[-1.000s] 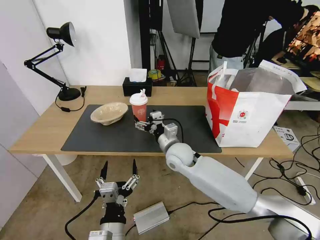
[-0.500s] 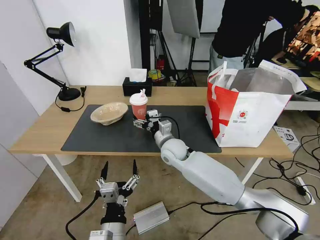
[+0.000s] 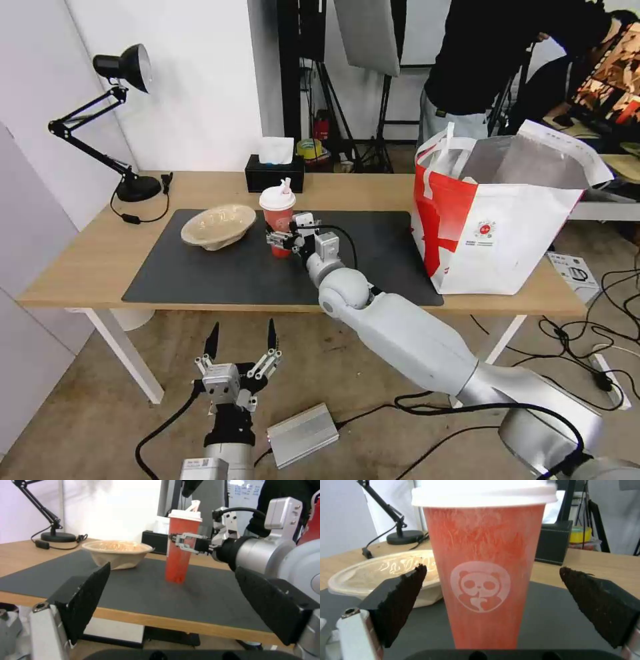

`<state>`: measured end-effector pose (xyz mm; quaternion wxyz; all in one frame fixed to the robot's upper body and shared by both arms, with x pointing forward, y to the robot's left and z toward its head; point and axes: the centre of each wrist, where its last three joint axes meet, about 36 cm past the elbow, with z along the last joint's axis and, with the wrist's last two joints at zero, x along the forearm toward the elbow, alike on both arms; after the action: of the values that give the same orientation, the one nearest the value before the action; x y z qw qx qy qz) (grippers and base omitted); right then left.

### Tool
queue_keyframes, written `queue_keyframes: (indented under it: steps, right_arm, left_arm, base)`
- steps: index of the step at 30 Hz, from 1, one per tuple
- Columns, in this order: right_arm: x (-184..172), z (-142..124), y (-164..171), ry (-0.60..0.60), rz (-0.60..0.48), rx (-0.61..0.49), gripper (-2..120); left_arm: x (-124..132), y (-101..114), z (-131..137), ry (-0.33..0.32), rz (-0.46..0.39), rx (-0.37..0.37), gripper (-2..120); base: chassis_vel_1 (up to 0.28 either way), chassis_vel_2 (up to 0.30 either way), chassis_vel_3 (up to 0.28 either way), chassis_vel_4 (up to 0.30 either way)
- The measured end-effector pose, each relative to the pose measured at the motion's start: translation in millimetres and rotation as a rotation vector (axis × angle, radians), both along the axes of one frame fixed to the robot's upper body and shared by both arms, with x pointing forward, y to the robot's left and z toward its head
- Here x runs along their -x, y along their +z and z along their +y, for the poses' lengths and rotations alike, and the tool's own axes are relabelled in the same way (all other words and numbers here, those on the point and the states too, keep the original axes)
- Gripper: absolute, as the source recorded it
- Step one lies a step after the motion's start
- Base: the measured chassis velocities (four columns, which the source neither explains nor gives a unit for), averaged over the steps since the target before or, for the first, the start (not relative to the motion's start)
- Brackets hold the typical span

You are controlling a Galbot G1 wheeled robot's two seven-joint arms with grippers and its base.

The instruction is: Pick up the trash from the table and place it into the takeout bag.

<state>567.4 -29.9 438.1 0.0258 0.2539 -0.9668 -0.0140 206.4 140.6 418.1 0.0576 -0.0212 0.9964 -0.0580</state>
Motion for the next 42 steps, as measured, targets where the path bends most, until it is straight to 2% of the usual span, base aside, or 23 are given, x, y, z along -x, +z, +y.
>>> queue_keyframes:
  steps: [13, 28, 37, 40, 42]
  right_arm:
    - [-15.5, 13.1, -0.8, 0.007, 0.004, -0.022, 100]
    - [-31.9, 9.6, -10.5, -0.012, 0.013, -0.014, 100]
    - [-42.3, 11.9, -16.8, 0.019, 0.037, -0.07, 100]
    - [-42.0, 13.5, -16.3, 0.028, 0.037, -0.076, 99]
    - [-41.4, 15.6, -15.7, 0.038, 0.031, -0.086, 93]
  left_arm:
    - [1.1, 1.4, 0.6, 0.002, 0.0, 0.003, 100]
    - [1.2, 0.5, 0.2, 0.001, -0.002, 0.009, 100]
    - [3.4, 0.3, -0.5, -0.002, -0.004, 0.008, 100]
    - [4.2, 0.1, -0.8, -0.003, -0.004, 0.007, 100]
    - [4.9, 0.0, -0.5, -0.002, -0.006, 0.004, 100]
  base:
    - [0.0, 0.0, 0.0, 0.0]
    - [0.0, 0.0, 0.0, 0.0]
    - [0.0, 0.0, 0.0, 0.0]
    - [0.0, 0.0, 0.0, 0.0]
    - [0.0, 0.0, 0.0, 0.0]
